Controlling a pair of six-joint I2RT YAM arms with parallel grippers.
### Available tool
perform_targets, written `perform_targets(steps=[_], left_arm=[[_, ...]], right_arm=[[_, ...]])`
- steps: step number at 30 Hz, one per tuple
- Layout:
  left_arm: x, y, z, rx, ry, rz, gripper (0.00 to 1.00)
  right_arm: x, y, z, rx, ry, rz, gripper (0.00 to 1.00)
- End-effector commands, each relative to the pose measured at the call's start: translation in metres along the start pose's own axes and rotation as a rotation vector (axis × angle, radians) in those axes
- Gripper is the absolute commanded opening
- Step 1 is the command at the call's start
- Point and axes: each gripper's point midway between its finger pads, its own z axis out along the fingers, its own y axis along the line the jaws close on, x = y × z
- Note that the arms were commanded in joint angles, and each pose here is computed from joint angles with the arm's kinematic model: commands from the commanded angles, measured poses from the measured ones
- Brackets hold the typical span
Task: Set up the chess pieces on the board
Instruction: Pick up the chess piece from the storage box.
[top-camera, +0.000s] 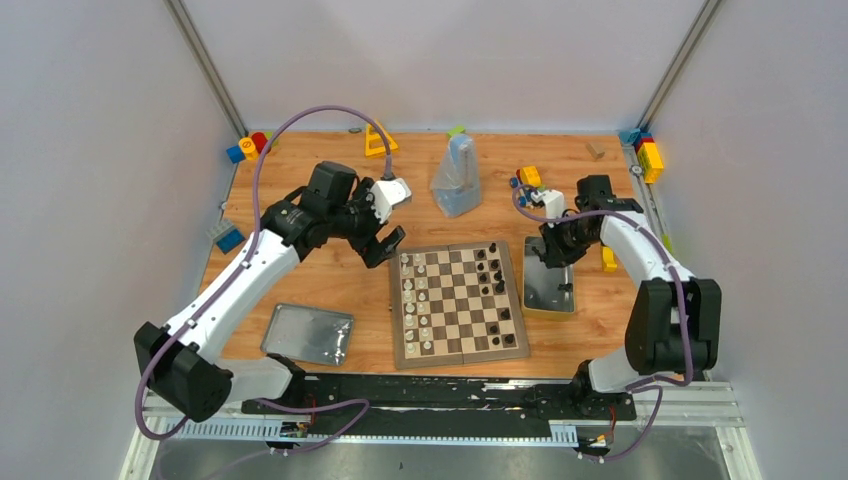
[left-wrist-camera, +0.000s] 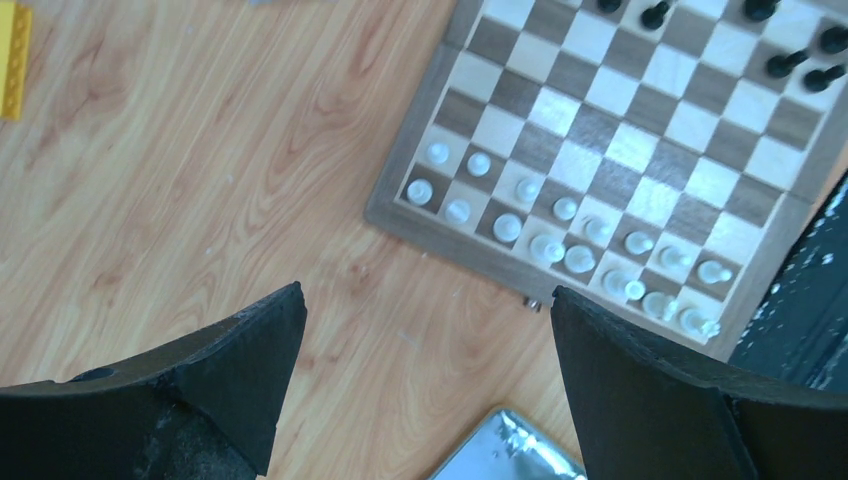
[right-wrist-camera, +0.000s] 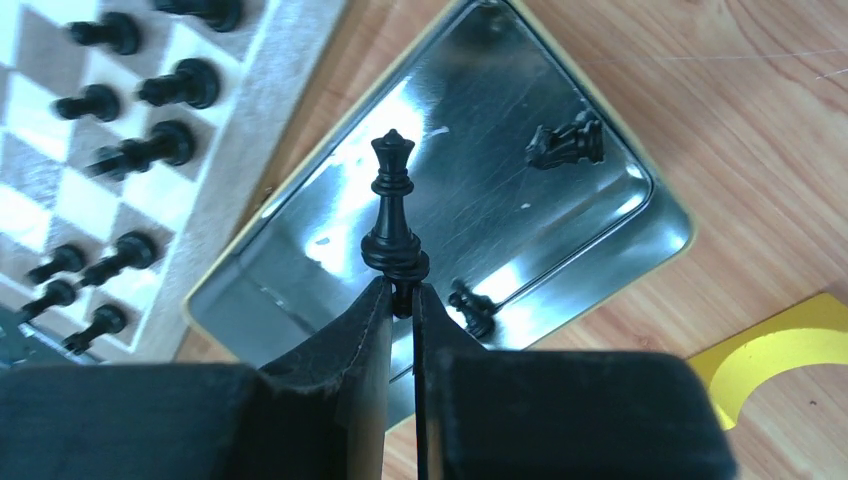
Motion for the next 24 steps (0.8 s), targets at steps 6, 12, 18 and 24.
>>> perform_targets(steps=[6,12,18,24], left_arm=[[-0.082,-0.037,0.005,0.303,-0.281,-0.123,0.97],[-0.123,-0.046,0.011,0.456,-0.373,-0.238,0.94],[-0.159,-0.048,0.026,0.581,-0.407,-0.362,0.9],[-0.168,-0.056,0.058,0.679,-0.336,-0.471,0.84]], right_arm=[[-0.061,0.067,-0.066,-0.221,-0.275,-0.11,0.03],[-0.091,0.112,-0.089,-0.398,-0.423,-0.189,0.02],[-0.111,0.138,-0.099,-0.495,-0.497,-0.255,0.01],[-0.12,0.146,-0.102,-0.534,-0.533,-0.265,0.0]])
